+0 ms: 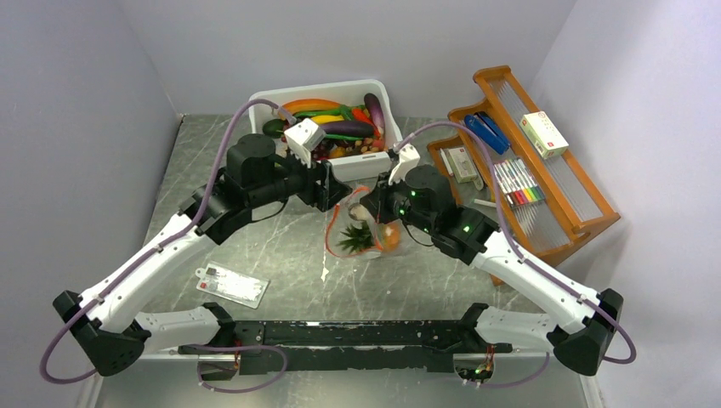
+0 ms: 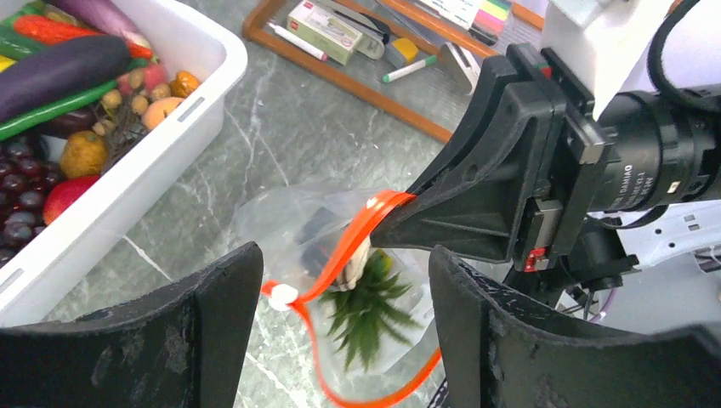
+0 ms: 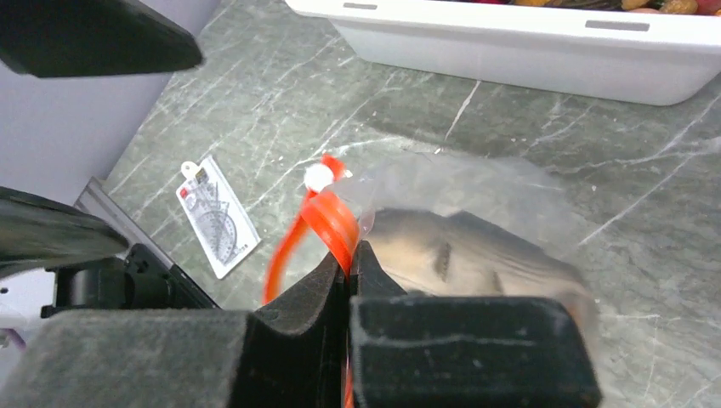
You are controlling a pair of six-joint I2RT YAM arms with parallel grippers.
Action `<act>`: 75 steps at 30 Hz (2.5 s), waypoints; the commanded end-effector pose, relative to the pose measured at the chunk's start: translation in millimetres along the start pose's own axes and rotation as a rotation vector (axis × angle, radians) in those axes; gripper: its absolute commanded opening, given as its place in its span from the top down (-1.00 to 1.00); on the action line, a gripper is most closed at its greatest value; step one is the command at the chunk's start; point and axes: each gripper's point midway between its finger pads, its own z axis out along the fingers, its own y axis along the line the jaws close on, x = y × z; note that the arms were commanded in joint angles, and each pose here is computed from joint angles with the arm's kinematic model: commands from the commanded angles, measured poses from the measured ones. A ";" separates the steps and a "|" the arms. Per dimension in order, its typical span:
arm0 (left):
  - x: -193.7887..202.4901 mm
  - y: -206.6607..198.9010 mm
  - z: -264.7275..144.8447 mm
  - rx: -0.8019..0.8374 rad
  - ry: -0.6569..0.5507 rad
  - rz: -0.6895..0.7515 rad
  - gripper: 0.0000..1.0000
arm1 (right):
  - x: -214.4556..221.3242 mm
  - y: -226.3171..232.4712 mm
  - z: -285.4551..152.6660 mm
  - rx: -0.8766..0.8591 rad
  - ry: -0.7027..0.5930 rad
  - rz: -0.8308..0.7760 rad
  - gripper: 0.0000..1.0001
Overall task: Place the food in the zip-top bag and seal the zipper
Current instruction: Place the fake fish in the zipper food storage bag, then pick up the fake fruit from the bin.
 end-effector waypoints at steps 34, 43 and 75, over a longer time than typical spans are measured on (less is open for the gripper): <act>2.6 296.4 54.1 -0.612 0.167 -0.010 -0.27 | -12.5 -51.7 -47.8 0.238 -0.133 -0.001 1.00; 8.0 365.5 84.5 -0.564 0.208 -0.010 -0.52 | -38.1 -44.9 -33.9 0.267 -0.121 -0.051 1.00; 96.0 350.3 187.9 -0.133 0.225 -0.094 -0.03 | -54.5 -48.4 -19.9 0.331 -0.120 -0.082 1.00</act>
